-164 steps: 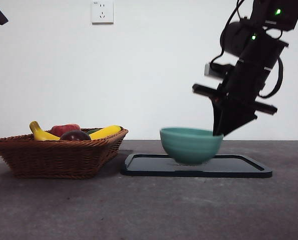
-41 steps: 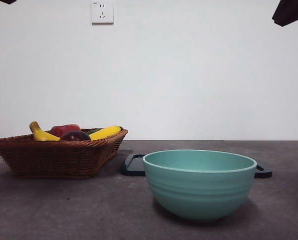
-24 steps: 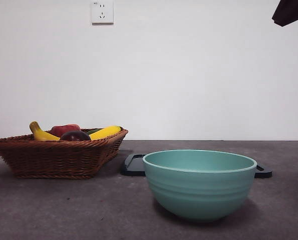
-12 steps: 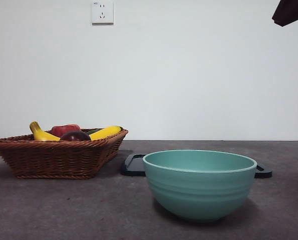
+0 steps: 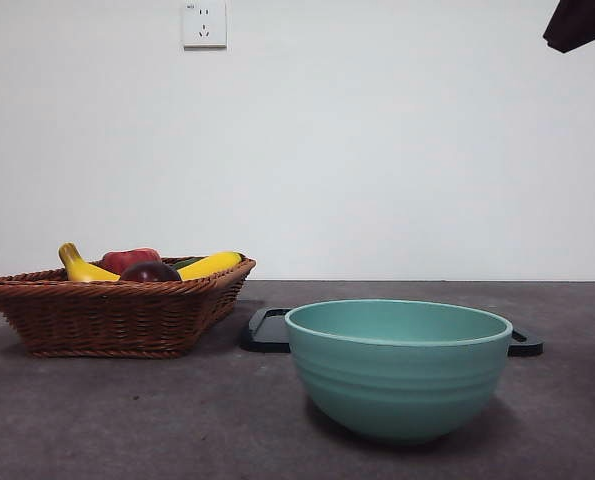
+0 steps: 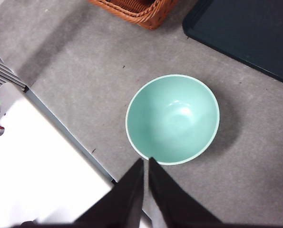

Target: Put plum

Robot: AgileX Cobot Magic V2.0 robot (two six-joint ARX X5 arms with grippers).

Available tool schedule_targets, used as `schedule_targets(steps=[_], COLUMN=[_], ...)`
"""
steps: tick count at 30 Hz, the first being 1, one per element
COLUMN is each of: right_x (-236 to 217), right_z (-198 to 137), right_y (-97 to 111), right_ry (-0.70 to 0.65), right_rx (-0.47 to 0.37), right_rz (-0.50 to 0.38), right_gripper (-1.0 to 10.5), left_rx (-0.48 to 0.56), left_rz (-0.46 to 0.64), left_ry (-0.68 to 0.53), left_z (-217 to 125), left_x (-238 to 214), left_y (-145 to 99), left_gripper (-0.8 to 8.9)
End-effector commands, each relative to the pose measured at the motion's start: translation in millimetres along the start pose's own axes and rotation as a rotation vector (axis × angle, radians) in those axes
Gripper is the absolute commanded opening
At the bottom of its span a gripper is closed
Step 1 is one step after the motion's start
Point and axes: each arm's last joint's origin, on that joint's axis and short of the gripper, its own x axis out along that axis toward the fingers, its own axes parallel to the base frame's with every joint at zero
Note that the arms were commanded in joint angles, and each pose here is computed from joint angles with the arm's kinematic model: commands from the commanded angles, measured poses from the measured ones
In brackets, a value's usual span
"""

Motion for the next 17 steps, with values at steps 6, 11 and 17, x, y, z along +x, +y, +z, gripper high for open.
schedule_targets(steps=[6, 11, 17], right_x=[-2.5, -2.5, -2.5], right_z=[4.3, 4.3, 4.3], right_y=[2.7, 2.7, 2.7], right_ry=[-0.016, -0.016, -0.016], right_rx=[-0.023, -0.023, -0.023], right_rz=[0.008, 0.008, 0.008], right_gripper=[0.1, 0.1, 0.1], left_rx=[-0.018, -0.021, -0.030], left_rz=[0.006, 0.004, 0.000], left_ry=[0.034, 0.061, 0.110], left_z=[-31.8, -46.9, -57.6], left_x=[0.7, 1.4, 1.6], left_y=[-2.8, -4.3, -5.4], left_gripper=[0.09, 0.09, 0.09])
